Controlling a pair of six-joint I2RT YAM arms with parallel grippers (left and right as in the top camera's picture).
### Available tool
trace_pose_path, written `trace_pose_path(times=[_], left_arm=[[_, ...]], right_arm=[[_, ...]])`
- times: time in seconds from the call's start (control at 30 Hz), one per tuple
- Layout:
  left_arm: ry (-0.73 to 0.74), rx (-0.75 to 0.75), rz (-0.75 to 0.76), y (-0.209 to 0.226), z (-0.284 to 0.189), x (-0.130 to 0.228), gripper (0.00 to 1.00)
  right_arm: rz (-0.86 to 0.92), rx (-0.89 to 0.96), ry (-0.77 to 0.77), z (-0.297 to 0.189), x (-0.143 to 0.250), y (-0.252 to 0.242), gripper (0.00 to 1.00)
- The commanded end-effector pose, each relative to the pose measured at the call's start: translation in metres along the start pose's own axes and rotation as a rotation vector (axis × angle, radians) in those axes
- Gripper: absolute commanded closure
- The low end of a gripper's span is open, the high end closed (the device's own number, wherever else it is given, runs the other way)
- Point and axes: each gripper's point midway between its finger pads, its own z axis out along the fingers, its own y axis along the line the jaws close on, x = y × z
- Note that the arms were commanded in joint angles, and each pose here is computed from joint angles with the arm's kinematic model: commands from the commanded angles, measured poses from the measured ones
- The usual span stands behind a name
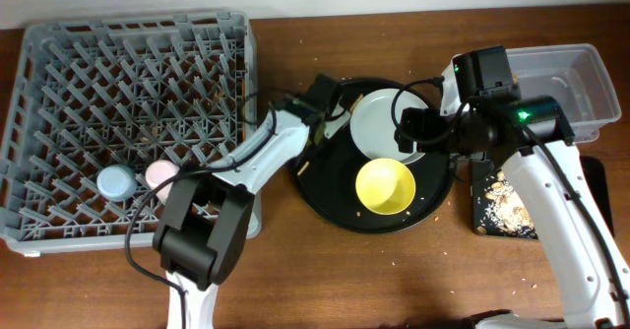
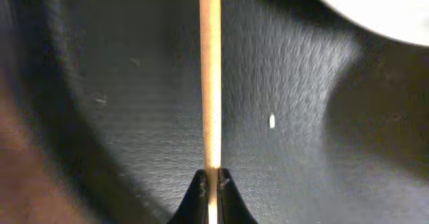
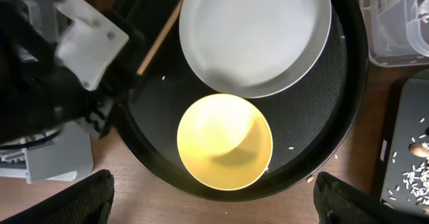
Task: Sort waste into correct bins and load items into the dishwasher rack
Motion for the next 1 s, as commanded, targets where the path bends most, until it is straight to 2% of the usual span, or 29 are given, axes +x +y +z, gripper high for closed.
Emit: trace_pose_path(times=[0.0,0.07,0.1,0.2,0.33,0.4,0.47,0.5,0.53,0.6,0.63,0.7,0.77,0.83,0.97], left_arm=[[-0.101,-0.063,-0.142,0.033,-0.077,-0.041,1.00],[-0.105,-0.112,-0.297,0.066,-0.125,-0.035,1.00],[-0.095,-0.168,-0.417,0.093,-0.146,-0.021,0.96],[0.007,-0.195,-0.653,0.142,-0.139,0.027,0.95],[0.082,-0.200,-0.724,0.160,-0.090,0.061,0.95],[0.095,-0.163,-0.693,0.151,-0.073,0.065,0.95],[0.075,-0.143,-0.671,0.148,-0.080,0.060,0.94],[0.060,-0.145,-0.672,0.149,-0.088,0.058,0.86],[0.042,-0.130,-0.673,0.146,-0.096,0.055,0.70],[-0.024,-0.046,-0.672,0.134,-0.118,0.042,0.50],[-0.083,0.067,-0.663,0.116,-0.136,0.029,0.46],[-0.133,0.230,-0.552,0.073,-0.151,0.009,0.45],[-0.117,0.261,-0.474,0.041,-0.143,0.000,0.45],[-0.089,0.312,-0.381,-0.004,-0.114,-0.008,0.45],[0.009,0.394,-0.290,-0.070,-0.040,-0.008,0.45]], right_arm=[[0.004,0.009,-0.003,0.000,-0.001,-0.001,0.04],[0.004,0.009,-0.003,0.000,-0.001,-0.001,0.04],[0.004,0.009,-0.003,0.000,-0.001,-0.001,0.04],[0.004,0.009,-0.003,0.000,-0.001,-0.001,0.04],[0.003,0.007,-0.008,0.000,-0.002,-0.001,0.04],[0.003,0.007,-0.008,0.000,-0.002,-0.001,0.04],[0.004,0.007,-0.008,0.000,-0.002,-0.001,0.04],[0.003,0.007,-0.007,0.000,-0.002,-0.001,0.04],[0.003,0.007,-0.007,0.000,-0.002,-0.001,0.04],[0.003,0.007,-0.006,0.000,-0.002,-0.001,0.04],[0.004,0.008,-0.005,0.000,-0.001,-0.001,0.04],[0.004,0.008,-0.005,0.000,-0.001,-0.001,0.04],[0.004,0.008,-0.005,0.000,-0.001,-0.001,0.04],[0.004,0.008,-0.005,0.000,-0.001,-0.001,0.00],[0.004,0.008,-0.005,0.000,-0.001,-0.001,0.01]])
